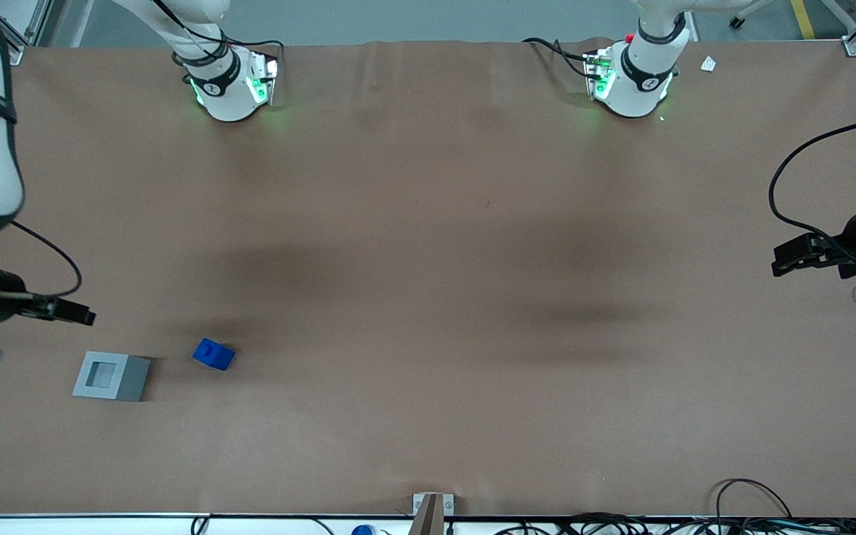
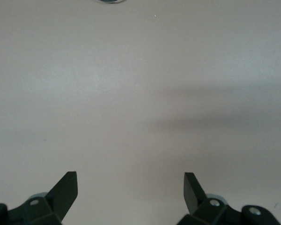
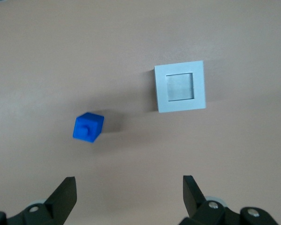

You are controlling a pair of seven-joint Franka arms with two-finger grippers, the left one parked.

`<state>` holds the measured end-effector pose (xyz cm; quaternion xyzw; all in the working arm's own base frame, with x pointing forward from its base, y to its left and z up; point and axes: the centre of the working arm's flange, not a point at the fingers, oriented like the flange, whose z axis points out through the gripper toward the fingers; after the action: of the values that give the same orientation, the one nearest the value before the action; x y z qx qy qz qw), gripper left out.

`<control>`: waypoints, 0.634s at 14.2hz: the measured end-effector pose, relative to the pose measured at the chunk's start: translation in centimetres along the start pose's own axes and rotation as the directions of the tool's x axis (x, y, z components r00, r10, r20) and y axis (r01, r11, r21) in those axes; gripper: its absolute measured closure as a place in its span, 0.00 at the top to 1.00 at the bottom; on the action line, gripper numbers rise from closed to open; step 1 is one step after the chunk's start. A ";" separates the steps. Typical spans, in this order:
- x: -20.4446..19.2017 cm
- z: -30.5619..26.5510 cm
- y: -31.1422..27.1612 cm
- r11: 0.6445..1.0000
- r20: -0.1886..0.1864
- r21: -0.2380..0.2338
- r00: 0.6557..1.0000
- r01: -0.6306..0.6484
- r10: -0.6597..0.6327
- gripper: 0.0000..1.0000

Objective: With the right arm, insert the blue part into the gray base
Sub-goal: 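Move the open right gripper down over the blue cube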

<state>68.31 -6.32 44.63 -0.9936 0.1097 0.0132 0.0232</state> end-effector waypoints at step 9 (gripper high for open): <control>1.8 13.4 -9.2 0.980 -0.021 -0.032 0.980 -0.197 0.196 1.00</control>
<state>71.75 2.89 31.55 -0.9782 0.2074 0.0085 0.0038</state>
